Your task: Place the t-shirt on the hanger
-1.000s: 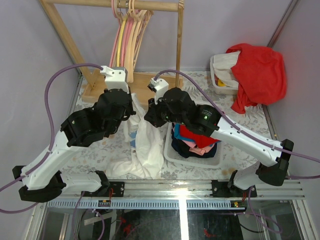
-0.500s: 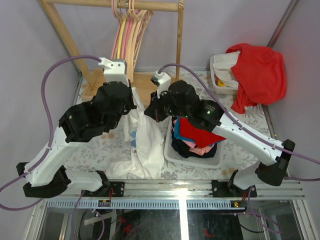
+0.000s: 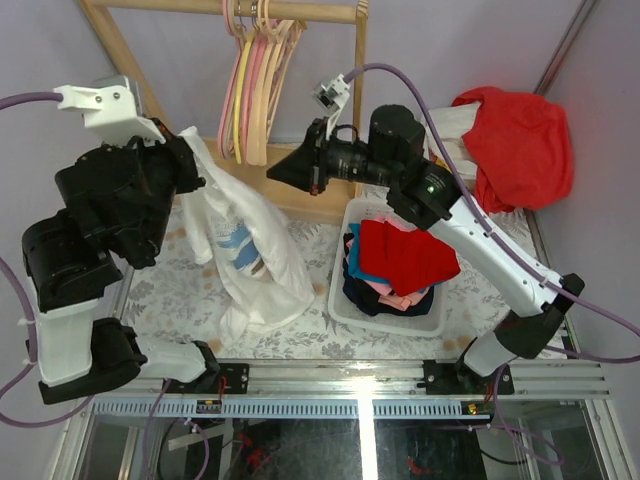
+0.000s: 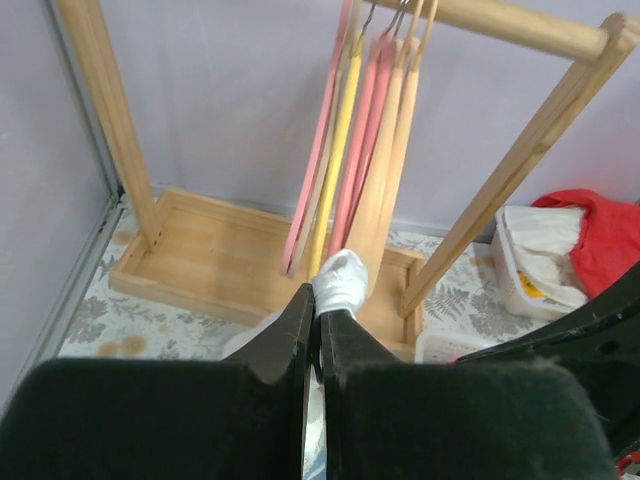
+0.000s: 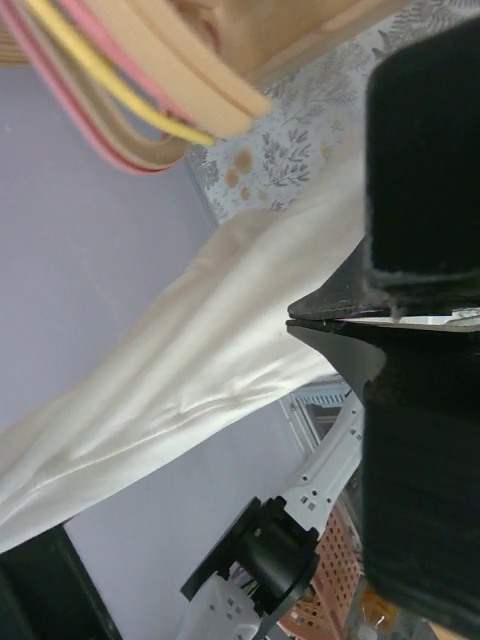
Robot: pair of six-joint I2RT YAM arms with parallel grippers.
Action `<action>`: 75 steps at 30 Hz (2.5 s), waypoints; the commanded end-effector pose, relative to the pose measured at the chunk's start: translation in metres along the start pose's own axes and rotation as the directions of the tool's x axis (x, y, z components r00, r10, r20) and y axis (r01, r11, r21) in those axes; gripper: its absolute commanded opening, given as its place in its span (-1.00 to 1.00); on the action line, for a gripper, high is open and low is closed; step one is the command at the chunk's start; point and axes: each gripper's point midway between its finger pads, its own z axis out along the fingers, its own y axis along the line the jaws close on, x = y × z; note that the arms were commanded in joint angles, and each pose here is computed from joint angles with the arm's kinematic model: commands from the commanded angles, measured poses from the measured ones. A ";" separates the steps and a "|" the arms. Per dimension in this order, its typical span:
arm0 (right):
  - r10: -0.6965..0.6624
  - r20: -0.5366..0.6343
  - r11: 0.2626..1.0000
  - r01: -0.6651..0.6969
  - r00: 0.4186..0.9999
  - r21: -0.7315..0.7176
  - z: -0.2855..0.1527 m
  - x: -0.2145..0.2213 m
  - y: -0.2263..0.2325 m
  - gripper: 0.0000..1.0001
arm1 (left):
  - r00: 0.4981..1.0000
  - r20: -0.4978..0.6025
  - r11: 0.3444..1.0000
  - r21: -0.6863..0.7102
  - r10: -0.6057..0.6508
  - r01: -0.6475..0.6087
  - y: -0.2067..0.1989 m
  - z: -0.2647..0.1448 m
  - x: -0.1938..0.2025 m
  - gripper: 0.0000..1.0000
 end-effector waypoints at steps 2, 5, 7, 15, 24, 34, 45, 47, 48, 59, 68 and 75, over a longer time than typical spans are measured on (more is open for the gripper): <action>0.082 -0.018 0.997 -0.082 0.996 0.011 -0.039 0.035 -0.025 -1.00 | 0.987 -0.104 0.992 0.000 0.123 -0.124 -0.029 0.027 0.059 -1.00; 0.150 -0.043 0.984 -0.145 0.988 0.102 -0.069 0.074 -0.059 -1.00 | 0.967 -0.209 0.990 0.050 0.142 -0.135 -0.046 0.036 0.119 -1.00; 0.190 -0.064 0.970 -0.177 0.980 0.164 -0.086 0.100 -0.078 -1.00 | 0.950 -0.267 0.985 0.098 0.161 -0.139 -0.057 0.040 0.159 -1.00; 0.270 -0.136 0.951 -0.242 0.953 0.190 -0.096 0.167 -0.088 -0.09 | 0.858 -0.449 0.962 0.219 0.247 -0.163 -0.096 0.049 0.252 -1.00; 0.229 -0.153 0.925 -0.166 0.961 0.342 -0.073 0.196 -0.098 0.32 | 0.871 -0.430 0.964 0.214 0.238 -0.157 -0.103 0.054 0.241 -1.00; 0.210 -0.070 0.875 -0.156 0.975 0.459 -0.052 0.192 -0.122 0.28 | 0.875 -0.425 0.966 0.208 0.231 -0.154 -0.098 0.052 0.238 -1.00; 0.225 -0.048 0.862 -0.176 0.973 0.475 -0.033 0.191 -0.136 0.21 | 0.879 -0.418 0.966 0.209 0.229 -0.152 -0.096 0.050 0.234 -1.00; 0.227 -0.052 0.869 -0.178 0.973 0.462 -0.029 0.191 -0.135 0.19 | 0.880 -0.416 0.966 0.209 0.227 -0.151 -0.096 0.050 0.233 -1.00; 0.229 -0.058 0.875 -0.180 0.972 0.449 -0.027 0.191 -0.132 0.16 | 0.880 -0.416 0.966 0.206 0.230 -0.155 -0.095 0.051 0.234 -1.00; 0.196 -0.044 0.900 -0.162 0.980 0.404 -0.029 0.191 -0.109 0.22 | 0.878 -0.416 0.966 0.193 0.238 -0.170 -0.091 0.053 0.235 -1.00; 0.185 -0.004 0.865 -0.161 0.983 0.475 -0.037 0.178 -0.118 0.26 | 0.881 -0.414 0.968 0.198 0.228 -0.157 -0.090 0.050 0.232 -1.00; 0.247 -0.065 0.812 -0.170 0.967 0.558 -0.022 0.213 -0.147 0.07 | 0.895 -0.396 0.970 0.205 0.205 -0.131 -0.091 0.048 0.219 -1.00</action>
